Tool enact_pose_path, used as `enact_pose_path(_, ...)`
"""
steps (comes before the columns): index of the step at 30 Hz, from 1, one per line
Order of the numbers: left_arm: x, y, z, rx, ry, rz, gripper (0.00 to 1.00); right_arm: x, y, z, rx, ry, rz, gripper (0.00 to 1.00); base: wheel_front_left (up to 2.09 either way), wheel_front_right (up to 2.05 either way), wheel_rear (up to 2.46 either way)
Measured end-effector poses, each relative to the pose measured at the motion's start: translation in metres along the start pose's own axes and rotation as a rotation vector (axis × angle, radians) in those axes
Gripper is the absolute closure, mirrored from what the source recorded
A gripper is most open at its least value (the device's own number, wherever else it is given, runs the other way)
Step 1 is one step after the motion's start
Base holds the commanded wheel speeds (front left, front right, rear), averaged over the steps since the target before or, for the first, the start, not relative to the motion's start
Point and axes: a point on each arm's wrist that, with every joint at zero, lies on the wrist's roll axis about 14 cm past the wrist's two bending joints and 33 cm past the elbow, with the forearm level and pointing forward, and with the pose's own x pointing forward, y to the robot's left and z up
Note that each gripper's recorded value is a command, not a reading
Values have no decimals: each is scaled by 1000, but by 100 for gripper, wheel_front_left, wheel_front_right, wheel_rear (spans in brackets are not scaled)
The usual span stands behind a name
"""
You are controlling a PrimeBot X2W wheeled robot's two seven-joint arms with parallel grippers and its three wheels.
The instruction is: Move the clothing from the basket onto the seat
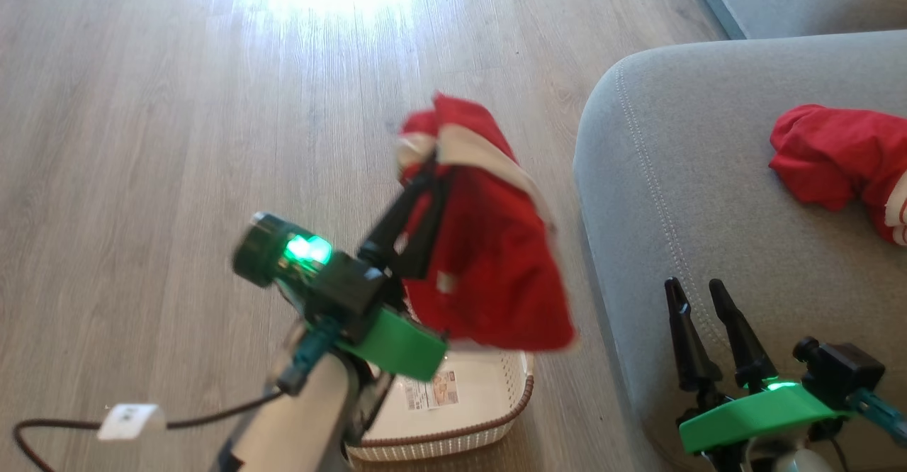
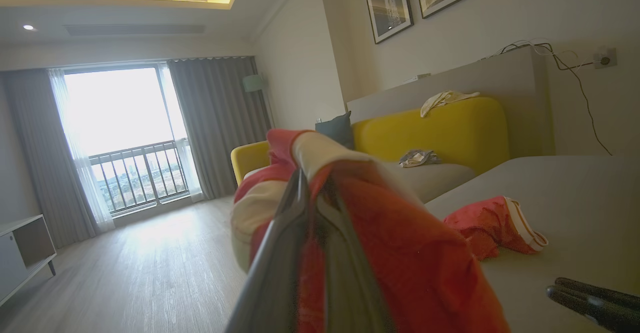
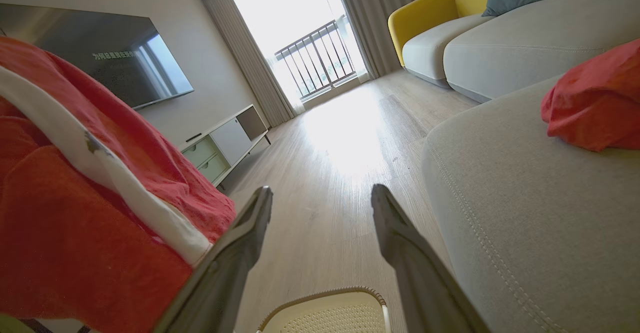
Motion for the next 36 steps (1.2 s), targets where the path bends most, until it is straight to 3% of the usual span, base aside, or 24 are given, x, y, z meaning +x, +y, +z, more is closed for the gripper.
enact_pose_path(7, -12, -19, -13, -56, 48, -31, 100, 0, -3, 1, -1, -4, -8, 0, 0, 0, 0)
enact_pose_path(28, -10, -13, -15, -60, 53, -6, 100, -2, -2, 4, -38, -5, 3, 0, 0, 0, 0)
enact_pose_path(36, -12, -7, -25, -54, 80, 8, 100, -6, 36, -10, -142, 69, 189, 0, 0, 0, 0)
